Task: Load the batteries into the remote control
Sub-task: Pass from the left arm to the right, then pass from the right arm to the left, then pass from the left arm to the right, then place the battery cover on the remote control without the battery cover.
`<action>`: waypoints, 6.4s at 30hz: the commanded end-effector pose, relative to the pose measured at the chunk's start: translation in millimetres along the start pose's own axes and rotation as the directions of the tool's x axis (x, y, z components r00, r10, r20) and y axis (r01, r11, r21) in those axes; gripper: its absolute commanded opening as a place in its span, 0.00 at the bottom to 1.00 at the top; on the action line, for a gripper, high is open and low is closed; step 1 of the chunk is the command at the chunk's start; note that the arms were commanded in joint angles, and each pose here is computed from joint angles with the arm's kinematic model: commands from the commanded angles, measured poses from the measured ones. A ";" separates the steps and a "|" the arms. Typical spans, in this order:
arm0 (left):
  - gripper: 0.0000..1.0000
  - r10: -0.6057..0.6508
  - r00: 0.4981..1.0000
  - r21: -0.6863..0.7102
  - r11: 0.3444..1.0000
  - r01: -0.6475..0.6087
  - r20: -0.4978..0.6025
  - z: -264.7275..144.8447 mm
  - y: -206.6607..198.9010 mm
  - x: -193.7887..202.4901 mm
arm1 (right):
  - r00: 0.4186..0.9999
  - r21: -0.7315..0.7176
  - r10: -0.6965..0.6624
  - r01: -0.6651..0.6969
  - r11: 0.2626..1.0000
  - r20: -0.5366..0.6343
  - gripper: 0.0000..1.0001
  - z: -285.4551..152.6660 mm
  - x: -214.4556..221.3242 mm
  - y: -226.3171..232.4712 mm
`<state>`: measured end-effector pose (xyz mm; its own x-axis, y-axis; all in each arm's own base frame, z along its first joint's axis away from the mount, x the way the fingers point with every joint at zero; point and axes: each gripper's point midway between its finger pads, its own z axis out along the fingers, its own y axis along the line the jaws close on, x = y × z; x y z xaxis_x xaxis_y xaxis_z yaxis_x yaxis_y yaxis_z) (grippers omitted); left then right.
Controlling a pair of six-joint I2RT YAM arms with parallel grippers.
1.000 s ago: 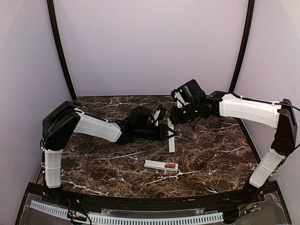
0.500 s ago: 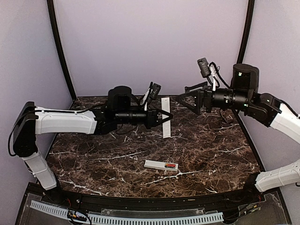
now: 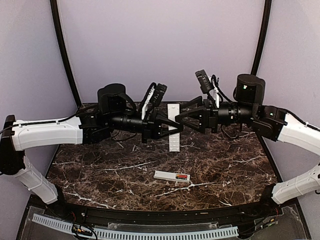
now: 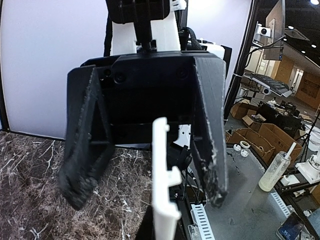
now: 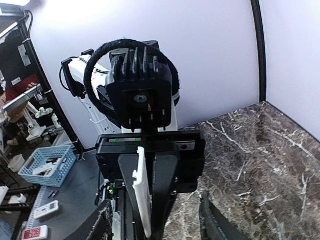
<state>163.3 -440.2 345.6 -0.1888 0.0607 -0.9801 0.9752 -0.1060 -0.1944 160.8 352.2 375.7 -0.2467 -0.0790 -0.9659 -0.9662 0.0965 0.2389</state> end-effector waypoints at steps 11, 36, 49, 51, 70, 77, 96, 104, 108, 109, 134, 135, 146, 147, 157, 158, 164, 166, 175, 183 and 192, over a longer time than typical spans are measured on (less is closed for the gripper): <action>0.00 0.037 0.999 0.026 0.999 -0.036 -0.035 -4.6 -12.4 -0.2 | 1.000 -0.067 0.018 -0.017 0.998 0.021 0.00 18.8 -9.2 8.6; 0.80 -0.059 0.989 -0.499 0.866 -0.016 -0.134 -8.5 93.4 38.2 | 0.901 0.681 0.344 -0.426 0.596 0.263 0.00 -14.5 9.6 -99.9; 0.58 -0.083 0.987 -0.474 0.880 0.009 -0.137 3.6 95.4 47.6 | 0.898 0.670 0.346 -0.434 0.602 0.271 0.00 -7.6 9.0 -100.4; 0.53 -0.090 0.986 -0.470 0.882 0.016 -0.137 5.8 96.1 48.4 | 0.899 0.672 0.344 -0.434 0.600 0.273 0.00 -8.5 8.5 -100.8; 0.18 -0.050 0.995 -0.447 0.894 0.006 -0.087 3.1 87.8 34.8 | 0.904 0.662 0.326 -0.424 0.618 0.275 0.00 -16.0 11.3 -96.2; 0.16 -0.018 0.997 -0.426 0.904 -0.019 -0.081 -0.5 79.3 27.8 | 0.937 0.627 0.252 -0.350 0.696 0.243 0.50 -19.9 -0.2 -83.5; 0.12 0.213 0.977 0.073 0.974 -0.214 0.027 -7.2 -54.4 -11.8 | 0.886 -0.026 -0.419 0.432 0.901 0.200 0.99 -37.8 -29.8 78.7; 0.12 0.234 0.972 0.104 0.966 -0.236 0.029 -2.2 -66.2 -11.1 | 0.925 -0.138 -0.339 0.364 0.921 0.173 0.92 -8.5 -31.8 80.6; 0.11 0.239 0.971 0.109 0.964 -0.241 0.027 -1.3 -67.4 -10.5 | 0.938 -0.187 -0.310 0.336 0.923 0.157 0.71 -0.9 -24.3 82.4; 0.11 0.241 0.970 0.109 0.964 -0.243 0.028 -1.6 -67.7 -10.9 | 0.940 -0.196 -0.305 0.331 0.923 0.153 0.65 0.0 -22.1 82.7; 0.83 0.236 0.971 -0.133 0.964 -0.229 0.041 -18.1 -36.3 -10.7 | 0.956 0.008 -0.273 0.274 0.962 0.105 0.06 -5.8 -24.1 50.2; 0.86 0.233 0.972 -0.167 0.960 -0.224 0.039 -20.6 -31.5 -10.6 | 0.958 0.049 -0.270 0.267 0.963 0.099 0.06 -6.9 -25.4 43.6; 0.94 -0.040 0.998 -0.518 0.855 0.011 -0.045 -67.9 33.1 26.4 | 0.930 0.302 -0.086 0.203 0.931 -0.357 0.03 14.7 62.3 -36.3; 0.93 -0.090 0.995 -0.553 0.832 0.053 -0.039 -77.4 45.4 33.8 | 0.910 0.315 -0.067 0.209 0.926 -0.408 0.03 17.2 75.0 -43.8; 0.89 -0.292 0.950 -0.853 0.461 0.244 0.114 -181.5 108.2 98.3 | 0.561 0.315 0.142 0.223 0.923 -0.816 0.03 36.0 212.3 -88.8; 0.89 -0.299 0.948 -0.866 0.439 0.241 0.112 -186.5 110.4 104.7 | 0.520 0.313 0.151 0.238 0.919 -0.841 0.03 36.5 221.3 -92.2; 0.89 -0.294 0.948 -0.903 0.364 0.230 0.123 -207.2 115.7 117.4 | 0.332 0.247 0.135 0.322 0.914 -0.933 0.06 41.6 260.3 -97.5; 0.89 -0.283 0.953 -0.909 0.359 0.212 0.110 -209.6 116.7 117.4 | 0.302 0.223 0.120 0.332 0.916 -0.946 0.06 45.9 266.5 -96.3; 0.89 -0.268 0.960 -0.910 0.374 0.181 0.081 -208.4 118.7 115.8 | 0.195 0.160 0.091 0.374 0.914 -0.977 0.09 51.7 287.3 -101.5; 0.89 -0.278 0.958 -0.908 0.380 0.180 0.074 -205.9 120.4 119.1 | 0.153 0.126 0.074 0.367 0.921 -0.986 0.12 58.1 296.1 -102.6; 0.89 -0.274 0.959 -0.910 0.378 0.172 0.068 -206.4 121.1 118.0 | 0.104 0.090 0.057 0.353 0.931 -0.993 0.16 60.4 307.0 -96.2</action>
<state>282.2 -244.1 218.8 -0.4545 0.0016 -0.8908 0.4425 0.8683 -0.2243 189.8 379.9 54.1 -0.1761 -0.9840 -0.0274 -0.9736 0.1782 -0.1424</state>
